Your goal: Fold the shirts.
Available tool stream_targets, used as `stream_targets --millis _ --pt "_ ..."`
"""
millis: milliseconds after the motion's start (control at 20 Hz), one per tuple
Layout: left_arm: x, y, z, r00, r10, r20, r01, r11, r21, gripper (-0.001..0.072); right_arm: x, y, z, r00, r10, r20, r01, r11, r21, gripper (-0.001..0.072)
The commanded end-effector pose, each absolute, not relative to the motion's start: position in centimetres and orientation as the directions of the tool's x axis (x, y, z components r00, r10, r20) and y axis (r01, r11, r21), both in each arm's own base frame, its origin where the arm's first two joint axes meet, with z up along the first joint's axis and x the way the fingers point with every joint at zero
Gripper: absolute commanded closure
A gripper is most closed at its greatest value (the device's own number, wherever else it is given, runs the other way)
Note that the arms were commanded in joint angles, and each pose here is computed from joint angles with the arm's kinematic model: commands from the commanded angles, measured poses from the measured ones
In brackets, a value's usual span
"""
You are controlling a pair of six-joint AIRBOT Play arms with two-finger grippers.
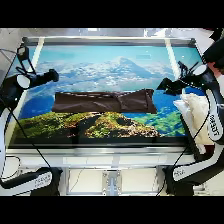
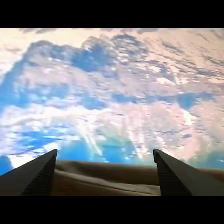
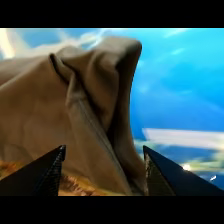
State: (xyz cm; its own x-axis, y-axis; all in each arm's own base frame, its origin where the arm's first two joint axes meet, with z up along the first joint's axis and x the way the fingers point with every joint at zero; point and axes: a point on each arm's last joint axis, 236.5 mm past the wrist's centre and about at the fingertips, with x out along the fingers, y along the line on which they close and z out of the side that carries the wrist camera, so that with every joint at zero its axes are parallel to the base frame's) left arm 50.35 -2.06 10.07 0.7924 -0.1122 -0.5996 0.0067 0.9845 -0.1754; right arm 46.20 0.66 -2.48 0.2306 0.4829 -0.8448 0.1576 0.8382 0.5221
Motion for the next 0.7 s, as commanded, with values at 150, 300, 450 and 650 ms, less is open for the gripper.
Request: stream_targets --millis 150,300,450,650 --pt "51.3 -12.0 11.9 0.735 -0.251 -0.629 0.23 0.966 -0.116 0.0004 45.3 1.0 -6.8 0.142 0.675 -0.724 0.171 0.703 0.69 0.0137" --pt "50.9 -15.9 9.0 0.662 -0.296 -0.688 0.297 0.947 -0.122 0.0003 46.4 1.3 -8.5 0.169 0.691 -0.702 0.175 0.68 0.712 0.0137" --pt "50.1 -19.6 5.4 0.596 -0.327 -0.734 0.356 0.926 -0.124 0.0004 47.1 2.4 -9.8 0.175 0.7 -0.692 0.177 0.67 0.721 0.0137" --pt "48.9 -23.1 1.6 0.522 -0.347 -0.779 0.41 0.903 -0.127 0.0004 46.9 5.5 -11.2 0.125 0.719 -0.683 0.162 0.665 0.729 0.0139"
